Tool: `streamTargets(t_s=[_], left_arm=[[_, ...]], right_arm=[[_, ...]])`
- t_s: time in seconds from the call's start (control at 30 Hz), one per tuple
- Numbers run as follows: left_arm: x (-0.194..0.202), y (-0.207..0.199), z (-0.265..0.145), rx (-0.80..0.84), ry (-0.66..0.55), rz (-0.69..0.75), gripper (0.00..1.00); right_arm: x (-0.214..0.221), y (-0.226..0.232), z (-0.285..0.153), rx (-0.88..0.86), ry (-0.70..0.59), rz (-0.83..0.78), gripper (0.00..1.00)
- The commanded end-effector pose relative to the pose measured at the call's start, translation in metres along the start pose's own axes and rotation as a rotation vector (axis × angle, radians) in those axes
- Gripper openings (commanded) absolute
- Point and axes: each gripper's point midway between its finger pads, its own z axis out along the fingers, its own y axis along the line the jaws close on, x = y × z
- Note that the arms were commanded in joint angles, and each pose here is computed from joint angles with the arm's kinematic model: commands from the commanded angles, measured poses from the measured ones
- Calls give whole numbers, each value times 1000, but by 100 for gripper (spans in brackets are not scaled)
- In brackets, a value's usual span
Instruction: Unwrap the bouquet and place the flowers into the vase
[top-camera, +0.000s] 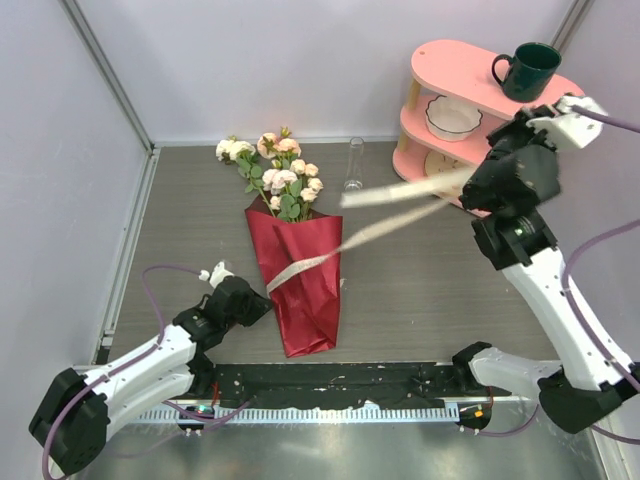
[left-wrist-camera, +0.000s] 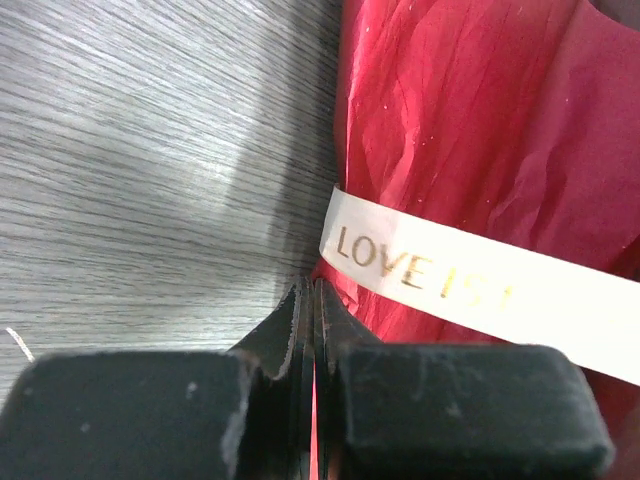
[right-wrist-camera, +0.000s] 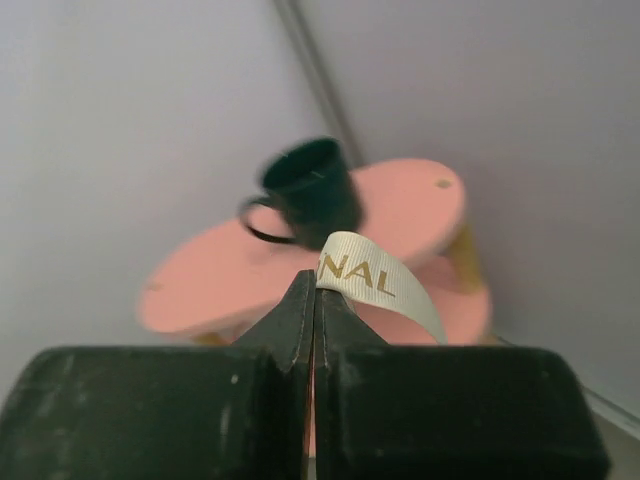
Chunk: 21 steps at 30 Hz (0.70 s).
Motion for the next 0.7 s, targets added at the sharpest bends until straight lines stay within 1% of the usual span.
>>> streamTargets(t_s=[0.0,0.07,0.1,0.13,0.17,0.23,0.3,0.33,0.37,0.4,0.47,0.5,0.53,0.57,0.6,0.63,0.67], left_arm=[[-13,-15,-5,29,-44,26,0],[-14,-15,-6,30,-44,33,0],[-14,-15,-6,28,-45,35,0],[-14,-16,-7,31,-47,38,0],[-14,-14,-7,26,-44,42,0],[-15,-14,-8,30,-49,45,0],[-16,-15,-9,33,-53,49,0],[-18,-19,-12,49,-58,49,1],[-17,-20,-13,53,-51,52,2],[-18,-23,-15,65,-51,56,5],[-22,-33,-23,100,-60,70,10],[-23,-36,-26,111,-62,81,16],[-28,-45,-32,135,-74,96,20],[-31,-47,-39,146,-83,107,23],[-35,-51,-44,156,-96,119,31],[-40,-58,-52,173,-110,150,35],[-45,-65,-60,203,-129,159,39]], right_arm=[[99,-106,14,392,71,-232,1],[108,-124,22,395,73,-185,1],[115,-138,22,431,90,-174,1],[109,-160,30,497,67,-175,1],[103,-166,32,526,57,-173,1],[101,-177,38,568,60,-249,1],[86,-177,46,610,25,-287,1],[90,-178,51,624,57,-406,1],[76,-173,54,641,35,-407,1],[69,-171,57,649,25,-418,1],[48,-151,67,556,-3,-383,1],[40,-143,70,511,-10,-360,1],[32,-129,75,436,-15,-332,1],[8,-114,79,388,-46,-283,1],[2,-107,81,352,-34,-291,1],[-8,-95,84,302,-41,-275,1],[-33,-86,83,276,-74,-238,1]])
